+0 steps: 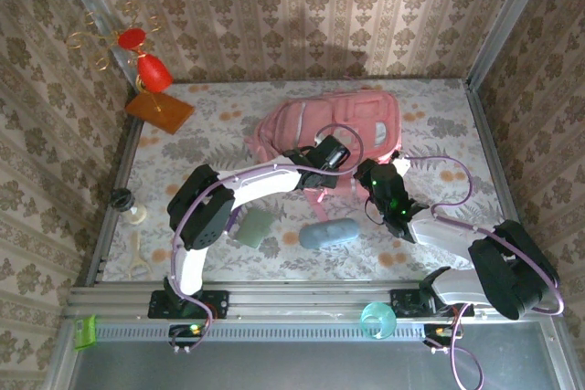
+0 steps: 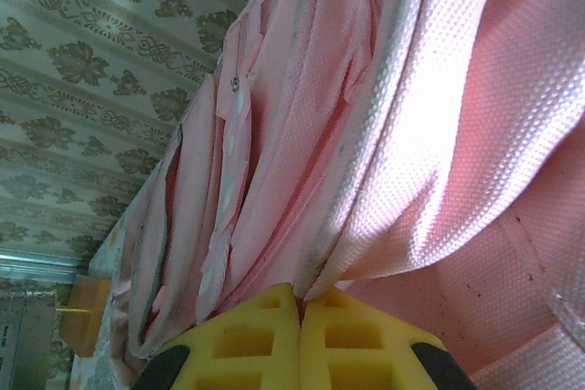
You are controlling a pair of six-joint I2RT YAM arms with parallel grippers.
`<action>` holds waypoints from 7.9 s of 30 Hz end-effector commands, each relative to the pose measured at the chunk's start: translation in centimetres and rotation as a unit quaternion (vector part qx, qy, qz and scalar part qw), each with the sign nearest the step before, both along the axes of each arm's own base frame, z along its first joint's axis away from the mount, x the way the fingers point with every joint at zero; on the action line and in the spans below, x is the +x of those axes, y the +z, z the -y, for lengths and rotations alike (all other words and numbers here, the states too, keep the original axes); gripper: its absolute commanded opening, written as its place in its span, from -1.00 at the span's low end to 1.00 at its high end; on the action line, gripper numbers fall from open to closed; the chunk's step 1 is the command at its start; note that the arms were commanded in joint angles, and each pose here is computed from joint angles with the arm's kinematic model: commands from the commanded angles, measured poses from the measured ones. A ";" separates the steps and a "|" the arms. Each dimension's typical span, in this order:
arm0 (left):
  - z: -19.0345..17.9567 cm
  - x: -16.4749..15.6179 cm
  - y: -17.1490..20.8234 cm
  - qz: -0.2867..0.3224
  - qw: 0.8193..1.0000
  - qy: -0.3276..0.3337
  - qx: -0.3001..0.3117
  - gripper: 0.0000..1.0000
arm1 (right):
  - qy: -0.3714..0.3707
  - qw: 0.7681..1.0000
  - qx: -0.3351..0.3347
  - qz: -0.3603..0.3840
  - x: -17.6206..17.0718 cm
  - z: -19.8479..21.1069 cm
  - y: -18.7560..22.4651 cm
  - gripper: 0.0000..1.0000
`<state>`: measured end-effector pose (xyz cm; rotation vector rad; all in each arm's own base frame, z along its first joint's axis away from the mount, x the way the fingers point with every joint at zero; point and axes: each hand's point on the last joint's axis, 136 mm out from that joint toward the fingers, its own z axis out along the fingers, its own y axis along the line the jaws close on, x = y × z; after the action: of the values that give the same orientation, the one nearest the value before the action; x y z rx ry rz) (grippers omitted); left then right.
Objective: Pack the student bag
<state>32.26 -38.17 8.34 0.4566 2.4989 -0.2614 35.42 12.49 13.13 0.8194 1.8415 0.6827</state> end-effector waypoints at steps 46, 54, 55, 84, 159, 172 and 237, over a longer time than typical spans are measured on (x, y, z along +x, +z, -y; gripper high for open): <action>-7.3 1.0 -1.6 0.012 1.000 -0.020 0.007 -1.00 | -0.078 0.993 -0.083 -0.019 0.4 9.3 -0.3 -1.00; -9.7 1.0 -2.0 -0.014 0.997 -0.064 0.042 -1.00 | -0.058 0.992 -0.106 -0.045 2.3 10.0 -0.9 -1.00; -10.3 1.1 -1.8 -0.013 0.997 -0.063 0.047 -1.00 | -0.053 0.991 -0.110 -0.045 2.6 10.0 -0.8 -1.00; -4.7 -1.1 0.4 -0.036 0.989 -0.122 -0.075 -1.00 | 0.180 0.967 -0.076 -0.164 1.7 -2.5 -3.2 0.35; -7.7 -2.9 -1.6 -0.032 0.984 -0.164 0.060 -1.00 | 0.216 0.959 -0.040 -0.177 1.6 -4.8 -4.1 0.11; -8.6 -3.2 -2.2 -0.030 0.981 -0.168 0.096 -1.00 | 0.164 0.971 -0.038 -0.170 3.3 -4.8 -6.6 -0.38; -9.5 -3.4 -0.5 -0.035 0.985 -0.162 0.049 -1.00 | 0.166 0.957 -0.089 -0.221 -1.9 -1.5 -5.3 0.53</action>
<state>30.03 -28.82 8.34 0.8883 2.4482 -0.2915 32.48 14.21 7.01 0.4754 2.5446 0.5818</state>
